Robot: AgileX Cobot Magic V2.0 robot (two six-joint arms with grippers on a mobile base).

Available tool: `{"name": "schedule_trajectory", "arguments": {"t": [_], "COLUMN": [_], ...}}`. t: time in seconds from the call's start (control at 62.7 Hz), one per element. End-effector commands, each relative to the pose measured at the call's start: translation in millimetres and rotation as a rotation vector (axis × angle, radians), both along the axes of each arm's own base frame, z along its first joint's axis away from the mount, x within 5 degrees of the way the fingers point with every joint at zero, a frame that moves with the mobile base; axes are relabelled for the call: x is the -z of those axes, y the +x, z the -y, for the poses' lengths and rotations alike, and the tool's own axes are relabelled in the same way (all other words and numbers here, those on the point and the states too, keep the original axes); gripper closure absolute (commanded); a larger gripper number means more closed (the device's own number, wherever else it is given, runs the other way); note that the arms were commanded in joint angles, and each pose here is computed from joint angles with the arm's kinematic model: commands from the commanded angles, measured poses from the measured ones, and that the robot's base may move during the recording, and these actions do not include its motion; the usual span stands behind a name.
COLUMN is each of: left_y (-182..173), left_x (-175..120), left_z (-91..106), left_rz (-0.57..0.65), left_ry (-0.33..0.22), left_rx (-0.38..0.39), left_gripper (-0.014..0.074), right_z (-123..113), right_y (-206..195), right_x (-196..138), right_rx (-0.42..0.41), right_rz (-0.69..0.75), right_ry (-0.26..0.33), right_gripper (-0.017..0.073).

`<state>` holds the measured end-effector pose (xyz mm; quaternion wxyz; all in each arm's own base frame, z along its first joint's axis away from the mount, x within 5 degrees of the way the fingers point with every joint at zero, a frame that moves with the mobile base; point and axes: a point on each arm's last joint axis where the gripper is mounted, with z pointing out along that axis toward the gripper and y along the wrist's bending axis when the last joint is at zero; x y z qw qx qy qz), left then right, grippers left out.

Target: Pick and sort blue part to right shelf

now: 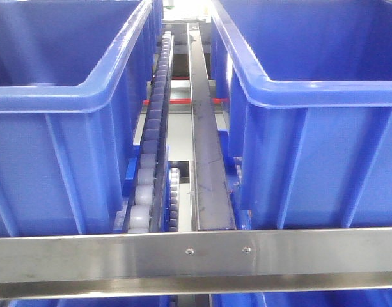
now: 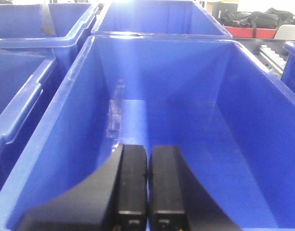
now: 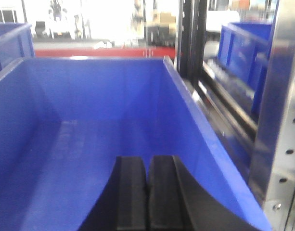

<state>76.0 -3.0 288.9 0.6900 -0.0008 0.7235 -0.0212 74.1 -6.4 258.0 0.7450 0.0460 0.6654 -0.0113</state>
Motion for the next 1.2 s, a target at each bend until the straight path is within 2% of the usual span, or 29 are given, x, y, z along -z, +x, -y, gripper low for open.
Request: {"name": "schedule_trajectory", "arguments": {"t": [0.0,0.271,0.414,1.18], "left_y": [-0.6,-0.6,-0.6,-0.6], "left_x": [-16.7,-16.7,-16.7,-16.7], "left_z": [-2.1,-2.1,-2.1,-2.1], "left_rz": [0.102,0.102,0.102,0.102], "left_ry": [-0.011,-0.011,-0.011,-0.011], "left_rx": [-0.024,-0.024,-0.024,-0.024], "left_gripper": [0.0461,0.0461,0.0461,0.0461], "right_z": [-0.1,-2.1,-3.7,-3.8], "right_y": [-9.8,-21.8,-21.5,-21.3], "right_x": [-8.9,39.2,39.5,39.8], "right_rx": [0.014,-0.005,-0.036,-0.036], "right_rz": [0.131,0.084,0.073,0.071], "right_ry": [-0.041,-0.021,-0.019,-0.019], "right_gripper": [0.0511,0.0511,0.0511,0.0511]}}
